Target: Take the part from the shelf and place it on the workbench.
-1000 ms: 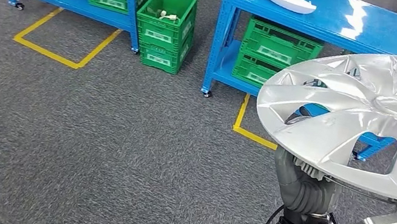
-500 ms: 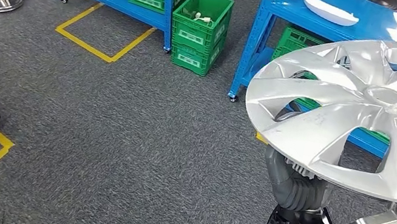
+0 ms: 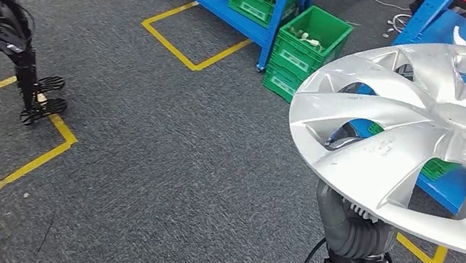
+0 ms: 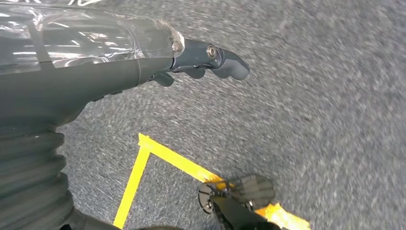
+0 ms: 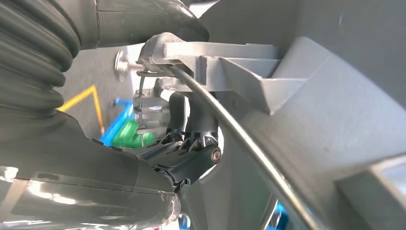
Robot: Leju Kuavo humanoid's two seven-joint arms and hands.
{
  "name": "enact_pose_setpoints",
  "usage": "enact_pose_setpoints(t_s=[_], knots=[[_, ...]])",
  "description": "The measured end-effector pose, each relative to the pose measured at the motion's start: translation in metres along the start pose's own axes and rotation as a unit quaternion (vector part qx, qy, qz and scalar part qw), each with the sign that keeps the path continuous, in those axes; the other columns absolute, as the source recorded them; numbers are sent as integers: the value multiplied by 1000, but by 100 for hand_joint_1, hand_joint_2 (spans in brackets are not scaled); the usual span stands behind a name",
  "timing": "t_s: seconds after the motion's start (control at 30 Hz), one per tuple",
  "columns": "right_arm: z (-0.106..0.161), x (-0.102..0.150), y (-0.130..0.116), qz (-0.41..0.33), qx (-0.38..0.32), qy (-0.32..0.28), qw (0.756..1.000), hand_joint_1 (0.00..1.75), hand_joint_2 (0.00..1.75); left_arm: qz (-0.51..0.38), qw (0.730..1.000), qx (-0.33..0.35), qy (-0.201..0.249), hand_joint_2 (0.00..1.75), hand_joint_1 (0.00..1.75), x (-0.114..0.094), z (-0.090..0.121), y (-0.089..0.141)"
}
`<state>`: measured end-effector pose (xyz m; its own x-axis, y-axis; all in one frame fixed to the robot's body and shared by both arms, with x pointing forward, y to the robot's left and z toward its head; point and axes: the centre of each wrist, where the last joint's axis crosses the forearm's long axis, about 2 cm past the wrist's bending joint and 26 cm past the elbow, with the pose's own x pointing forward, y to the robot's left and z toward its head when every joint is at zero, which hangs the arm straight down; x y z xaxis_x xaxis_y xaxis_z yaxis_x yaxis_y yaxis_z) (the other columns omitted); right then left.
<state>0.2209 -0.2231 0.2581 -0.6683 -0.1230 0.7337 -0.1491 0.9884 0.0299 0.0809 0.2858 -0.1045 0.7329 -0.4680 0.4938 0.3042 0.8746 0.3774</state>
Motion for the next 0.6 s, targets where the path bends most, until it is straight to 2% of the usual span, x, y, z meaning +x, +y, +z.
enact_pose_setpoints(t_s=[0.6], knots=[[-11,2,1,-33,39,-14,999,175,175,-2,1000,-7,-4,175,0,2,0,-3]])
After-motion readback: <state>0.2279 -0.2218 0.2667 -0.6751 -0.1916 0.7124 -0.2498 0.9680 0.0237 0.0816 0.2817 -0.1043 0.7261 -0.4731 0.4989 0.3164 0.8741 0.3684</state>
